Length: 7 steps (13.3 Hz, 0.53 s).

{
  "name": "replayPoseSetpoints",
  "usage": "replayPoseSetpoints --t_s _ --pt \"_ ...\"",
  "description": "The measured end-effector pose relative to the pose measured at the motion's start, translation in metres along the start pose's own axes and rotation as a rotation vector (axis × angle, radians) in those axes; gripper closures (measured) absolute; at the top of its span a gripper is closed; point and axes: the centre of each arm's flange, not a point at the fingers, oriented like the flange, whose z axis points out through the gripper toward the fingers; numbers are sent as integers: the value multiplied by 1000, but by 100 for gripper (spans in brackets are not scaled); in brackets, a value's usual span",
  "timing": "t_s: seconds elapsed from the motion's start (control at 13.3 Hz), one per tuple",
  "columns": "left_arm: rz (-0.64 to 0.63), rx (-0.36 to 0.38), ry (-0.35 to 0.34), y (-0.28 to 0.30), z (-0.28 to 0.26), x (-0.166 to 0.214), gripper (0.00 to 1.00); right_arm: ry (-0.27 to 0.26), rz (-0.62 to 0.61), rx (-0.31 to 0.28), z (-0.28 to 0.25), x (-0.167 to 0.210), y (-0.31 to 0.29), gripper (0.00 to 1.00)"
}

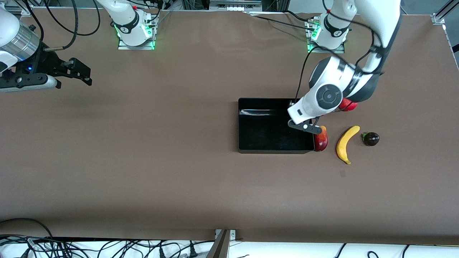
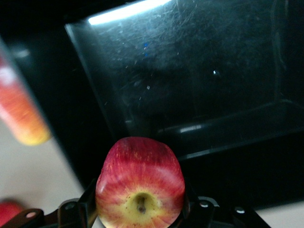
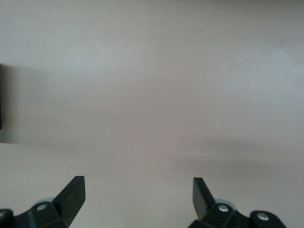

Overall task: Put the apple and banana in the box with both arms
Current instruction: 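Carry the apple over the box and open the left gripper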

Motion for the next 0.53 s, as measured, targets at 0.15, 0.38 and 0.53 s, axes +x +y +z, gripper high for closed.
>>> replayPoseSetpoints --t_s 0.15,0.38,0.53 --pt "8 -10 16 6 34 6 30 13 2 -3 -6 1 2 0" --pt "10 -11 9 20 58 6 30 8 19 -2 -3 4 12 0" --pt "-2 -10 13 26 57 6 23 -3 20 1 5 9 14 0"
